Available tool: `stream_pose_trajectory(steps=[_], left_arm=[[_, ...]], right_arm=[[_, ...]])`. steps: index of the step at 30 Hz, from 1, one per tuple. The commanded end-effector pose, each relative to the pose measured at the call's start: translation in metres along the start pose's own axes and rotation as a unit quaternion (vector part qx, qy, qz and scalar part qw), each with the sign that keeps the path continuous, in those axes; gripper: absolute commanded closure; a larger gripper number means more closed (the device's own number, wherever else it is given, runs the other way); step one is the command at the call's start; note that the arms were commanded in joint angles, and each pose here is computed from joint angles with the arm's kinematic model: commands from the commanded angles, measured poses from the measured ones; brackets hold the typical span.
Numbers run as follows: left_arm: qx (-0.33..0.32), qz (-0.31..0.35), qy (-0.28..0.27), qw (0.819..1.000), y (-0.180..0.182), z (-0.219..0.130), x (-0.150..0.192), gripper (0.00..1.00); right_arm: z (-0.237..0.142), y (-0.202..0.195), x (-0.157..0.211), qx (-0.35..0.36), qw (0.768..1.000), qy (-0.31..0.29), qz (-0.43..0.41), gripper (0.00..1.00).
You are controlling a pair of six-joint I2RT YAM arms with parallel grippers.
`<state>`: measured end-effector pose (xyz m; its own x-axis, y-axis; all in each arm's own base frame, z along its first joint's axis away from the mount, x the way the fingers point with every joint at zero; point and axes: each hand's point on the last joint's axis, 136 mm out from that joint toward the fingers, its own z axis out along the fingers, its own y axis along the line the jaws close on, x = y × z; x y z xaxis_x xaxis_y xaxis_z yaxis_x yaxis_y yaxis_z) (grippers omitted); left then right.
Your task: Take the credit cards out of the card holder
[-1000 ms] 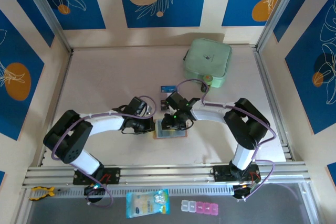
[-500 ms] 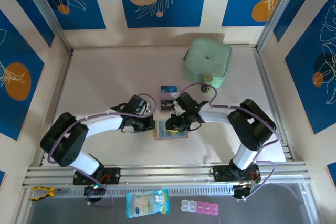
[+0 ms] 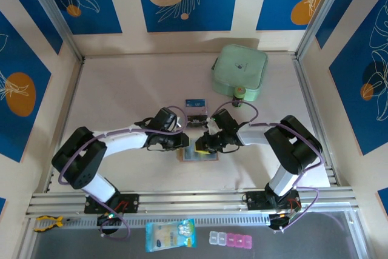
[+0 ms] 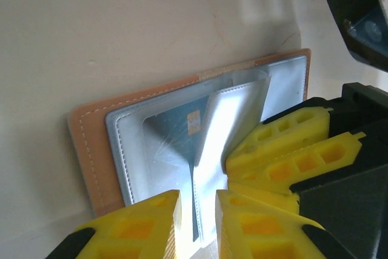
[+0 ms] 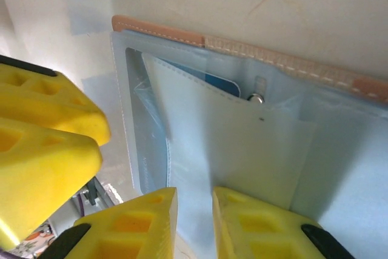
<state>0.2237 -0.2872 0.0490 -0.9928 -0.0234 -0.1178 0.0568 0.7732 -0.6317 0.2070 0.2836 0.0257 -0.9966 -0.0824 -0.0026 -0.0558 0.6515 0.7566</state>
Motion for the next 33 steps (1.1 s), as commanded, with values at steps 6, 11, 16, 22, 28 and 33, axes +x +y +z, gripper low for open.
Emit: stream_pose_trajectory(steps=[6, 11, 16, 22, 28, 33], left_arm=[[0.019, -0.006, 0.012, 1.000, -0.016, 0.013, -0.002, 0.75], [0.017, -0.011, 0.020, 1.000, -0.015, 0.020, -0.001, 0.75], [0.024, -0.013, 0.026, 0.999, -0.020, 0.026, -0.001, 0.76], [0.028, -0.011, 0.024, 0.999, -0.024, 0.025, -0.002, 0.80], [0.033, -0.009, 0.019, 0.999, -0.029, 0.019, -0.003, 0.82], [0.038, -0.002, 0.017, 0.999, -0.036, 0.013, -0.004, 0.81]], right_arm=[[-0.004, 0.004, 0.006, -0.042, 0.999, 0.005, 0.004, 0.78], [-0.006, 0.004, 0.006, -0.054, 0.998, 0.006, 0.006, 0.78], [-0.009, 0.006, 0.006, -0.065, 0.998, 0.003, 0.004, 0.79], [-0.014, 0.013, 0.005, -0.075, 0.997, -0.005, -0.008, 0.79], [-0.031, 0.030, 0.002, -0.080, 0.996, -0.031, -0.030, 0.75], [-0.050, 0.032, 0.000, -0.035, 0.997, -0.058, -0.043, 0.70]])
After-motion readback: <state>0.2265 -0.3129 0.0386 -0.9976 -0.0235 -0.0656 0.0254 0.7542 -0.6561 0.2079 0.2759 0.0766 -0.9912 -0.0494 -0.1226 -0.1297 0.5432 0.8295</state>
